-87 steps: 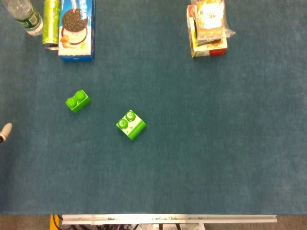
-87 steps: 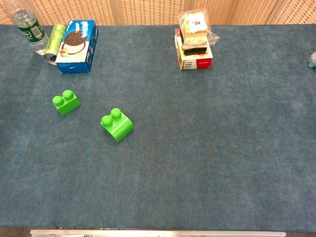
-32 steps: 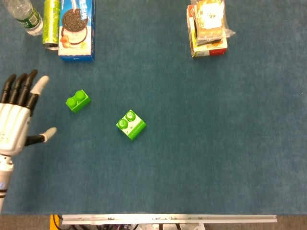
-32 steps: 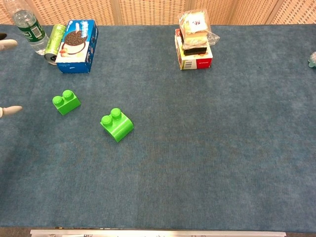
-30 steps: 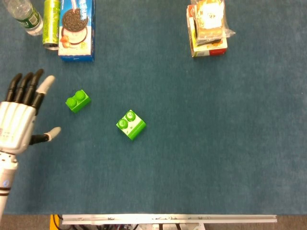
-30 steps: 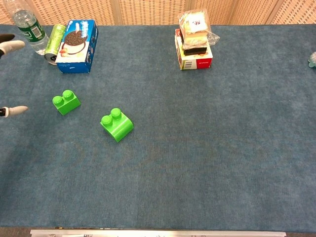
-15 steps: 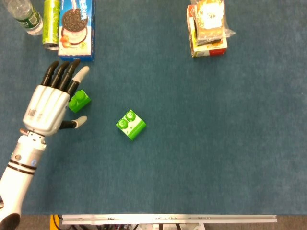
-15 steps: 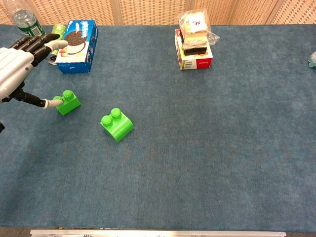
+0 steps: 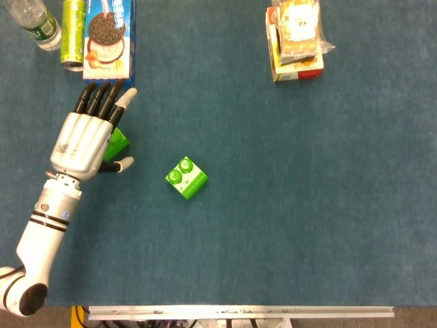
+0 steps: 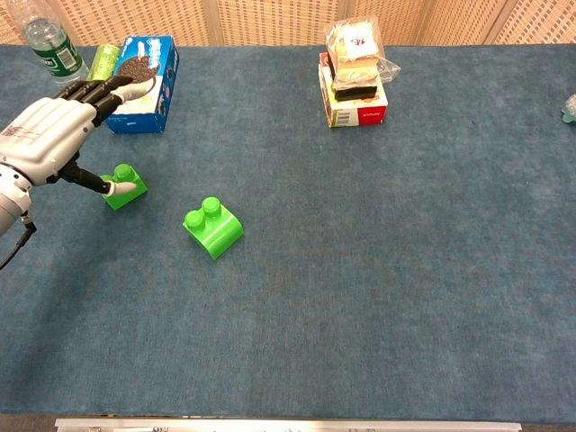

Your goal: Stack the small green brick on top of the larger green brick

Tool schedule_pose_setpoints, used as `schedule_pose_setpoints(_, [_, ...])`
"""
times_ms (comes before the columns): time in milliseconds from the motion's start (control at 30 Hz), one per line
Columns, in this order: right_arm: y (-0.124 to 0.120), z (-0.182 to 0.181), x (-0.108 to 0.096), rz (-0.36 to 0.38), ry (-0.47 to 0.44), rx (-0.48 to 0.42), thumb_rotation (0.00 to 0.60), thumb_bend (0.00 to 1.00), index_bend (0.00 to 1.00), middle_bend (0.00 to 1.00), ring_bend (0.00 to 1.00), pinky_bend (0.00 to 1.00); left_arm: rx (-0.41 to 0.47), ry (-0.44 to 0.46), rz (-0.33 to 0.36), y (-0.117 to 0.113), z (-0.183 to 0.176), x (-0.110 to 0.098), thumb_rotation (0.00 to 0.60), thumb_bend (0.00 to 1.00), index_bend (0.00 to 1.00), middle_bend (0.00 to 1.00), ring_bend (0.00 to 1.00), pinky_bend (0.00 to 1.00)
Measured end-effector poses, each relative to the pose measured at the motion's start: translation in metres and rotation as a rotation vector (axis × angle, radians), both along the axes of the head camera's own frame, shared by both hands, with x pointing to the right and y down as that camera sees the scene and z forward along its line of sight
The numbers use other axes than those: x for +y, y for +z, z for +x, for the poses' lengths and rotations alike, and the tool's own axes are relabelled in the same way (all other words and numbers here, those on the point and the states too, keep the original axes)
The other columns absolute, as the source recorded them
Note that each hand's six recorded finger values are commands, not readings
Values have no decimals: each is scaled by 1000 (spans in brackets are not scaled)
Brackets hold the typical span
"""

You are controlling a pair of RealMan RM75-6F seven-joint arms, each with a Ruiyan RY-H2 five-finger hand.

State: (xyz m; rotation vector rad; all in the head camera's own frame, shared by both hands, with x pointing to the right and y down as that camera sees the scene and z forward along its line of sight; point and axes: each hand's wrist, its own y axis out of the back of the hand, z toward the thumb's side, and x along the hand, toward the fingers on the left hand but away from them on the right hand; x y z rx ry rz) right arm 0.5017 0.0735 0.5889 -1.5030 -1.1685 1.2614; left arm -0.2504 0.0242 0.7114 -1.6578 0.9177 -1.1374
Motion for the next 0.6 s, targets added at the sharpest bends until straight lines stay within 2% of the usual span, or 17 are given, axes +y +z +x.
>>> schedule_pose_setpoints(267, [1,-1,0,-2,-3,3,600,252,218,242,115,318,-36,-11,-1,16,-5,-4,600,0,0,0,0,0])
schedule_pose_setpoints(600, [3,-3,0,-9,-8,15,600,251,218,242,115,318,-32,-36,-45,35,-10,-3,600,0,0,0,0,0])
